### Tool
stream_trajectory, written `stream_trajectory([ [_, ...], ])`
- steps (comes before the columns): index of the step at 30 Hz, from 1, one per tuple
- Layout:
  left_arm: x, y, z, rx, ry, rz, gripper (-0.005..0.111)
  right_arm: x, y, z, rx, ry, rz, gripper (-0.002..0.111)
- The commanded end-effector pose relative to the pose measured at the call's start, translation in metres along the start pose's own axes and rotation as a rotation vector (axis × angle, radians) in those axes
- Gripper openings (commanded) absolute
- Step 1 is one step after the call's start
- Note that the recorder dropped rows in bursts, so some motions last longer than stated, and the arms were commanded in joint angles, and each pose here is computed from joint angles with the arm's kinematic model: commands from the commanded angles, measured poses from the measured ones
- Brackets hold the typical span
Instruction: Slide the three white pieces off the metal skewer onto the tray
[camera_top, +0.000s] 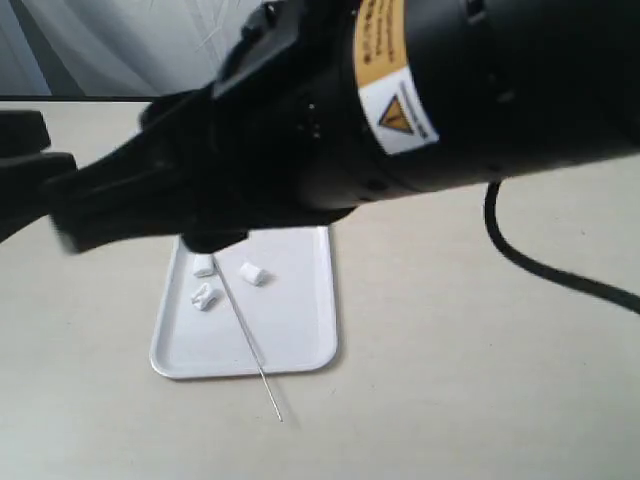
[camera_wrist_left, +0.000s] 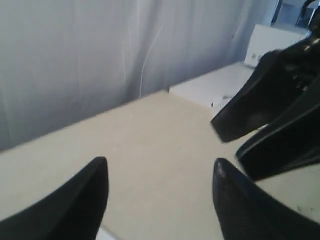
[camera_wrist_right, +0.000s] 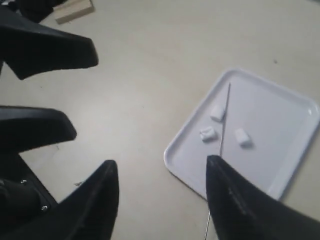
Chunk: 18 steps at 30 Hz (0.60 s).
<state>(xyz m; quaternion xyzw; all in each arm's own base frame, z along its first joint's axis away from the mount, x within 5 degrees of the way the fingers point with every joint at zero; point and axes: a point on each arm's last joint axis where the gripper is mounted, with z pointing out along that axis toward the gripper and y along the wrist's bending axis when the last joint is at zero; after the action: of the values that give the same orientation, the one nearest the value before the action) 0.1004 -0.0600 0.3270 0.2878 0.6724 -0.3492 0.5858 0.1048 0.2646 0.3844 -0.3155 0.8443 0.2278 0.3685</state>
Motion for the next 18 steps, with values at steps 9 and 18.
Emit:
stream_trajectory([
  [9, 0.005, -0.066, -0.032, -0.125, -0.092, 0.277, 0.058, 0.045, -0.001, -0.005, 0.245, -0.114, -0.441, 0.051],
  [18, 0.014, -0.046, -0.047, -0.454, -0.283, 0.11, 0.058, 0.099, -0.066, -0.06, 0.181, -0.191, -0.247, 0.051],
])
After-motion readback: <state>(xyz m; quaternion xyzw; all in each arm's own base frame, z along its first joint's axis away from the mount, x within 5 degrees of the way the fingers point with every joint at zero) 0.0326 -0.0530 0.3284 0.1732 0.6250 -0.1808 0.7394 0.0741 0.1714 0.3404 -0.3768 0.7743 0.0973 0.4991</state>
